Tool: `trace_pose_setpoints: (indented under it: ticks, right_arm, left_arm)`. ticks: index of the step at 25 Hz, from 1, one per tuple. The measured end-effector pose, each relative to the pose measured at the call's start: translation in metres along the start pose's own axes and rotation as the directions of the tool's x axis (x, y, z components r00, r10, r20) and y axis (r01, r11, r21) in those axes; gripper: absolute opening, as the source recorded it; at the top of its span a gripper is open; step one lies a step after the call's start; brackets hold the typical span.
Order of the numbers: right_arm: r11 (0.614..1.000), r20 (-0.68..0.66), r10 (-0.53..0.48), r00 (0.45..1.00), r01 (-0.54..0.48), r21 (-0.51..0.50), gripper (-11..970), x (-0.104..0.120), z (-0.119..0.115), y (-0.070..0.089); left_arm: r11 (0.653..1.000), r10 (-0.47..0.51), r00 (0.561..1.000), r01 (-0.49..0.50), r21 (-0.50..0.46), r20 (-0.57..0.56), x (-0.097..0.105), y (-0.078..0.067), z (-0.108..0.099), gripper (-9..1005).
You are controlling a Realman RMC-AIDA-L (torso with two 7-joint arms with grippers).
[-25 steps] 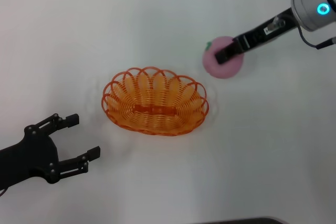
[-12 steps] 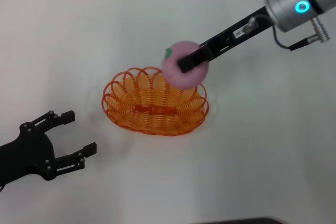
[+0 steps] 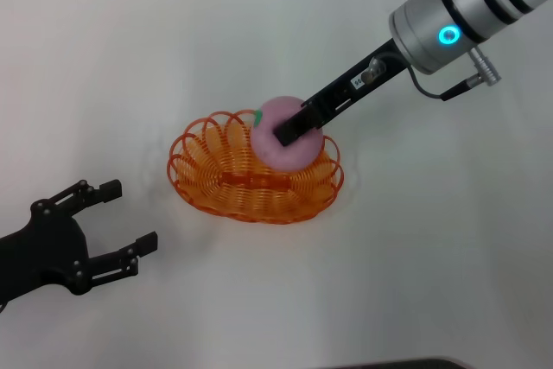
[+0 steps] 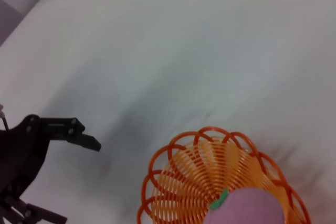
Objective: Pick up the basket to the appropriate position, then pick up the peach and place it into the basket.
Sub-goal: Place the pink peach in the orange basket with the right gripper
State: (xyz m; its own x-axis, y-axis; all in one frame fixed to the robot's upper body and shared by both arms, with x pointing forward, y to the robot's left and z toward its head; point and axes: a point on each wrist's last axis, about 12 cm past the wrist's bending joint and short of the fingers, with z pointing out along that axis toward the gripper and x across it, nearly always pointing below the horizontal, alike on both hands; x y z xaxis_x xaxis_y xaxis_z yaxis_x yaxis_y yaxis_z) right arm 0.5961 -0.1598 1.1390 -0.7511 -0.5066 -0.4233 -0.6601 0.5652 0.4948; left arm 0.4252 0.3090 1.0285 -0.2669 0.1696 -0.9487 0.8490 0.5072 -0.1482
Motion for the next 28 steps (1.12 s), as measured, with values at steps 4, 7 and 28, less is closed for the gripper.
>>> trace_pose_setpoints:
  ticks: [4, 7, 28]
  right_arm:
    - [1.0, -0.007, -0.017, 1.0, 0.017, 0.001, 240, 0.0, 0.003, 0.0]
    - [1.0, -0.009, -0.029, 1.0, 0.029, -0.001, 243, 0.0, 0.004, 0.001]
    - [0.987, 0.268, -0.051, 0.962, 0.09, -0.134, 871, 0.026, -0.018, -0.015]
  left_arm:
    - [1.0, 0.0, 1.0, 0.0, -0.007, 0.005, -0.001, 0.001, 0.0, 887]
    - [1.0, 0.001, 1.0, -0.001, -0.008, 0.006, -0.001, 0.002, 0.0, 887]
    - [1.0, -0.004, 1.0, 0.004, -0.017, 0.015, -0.002, 0.003, -0.001, 888]
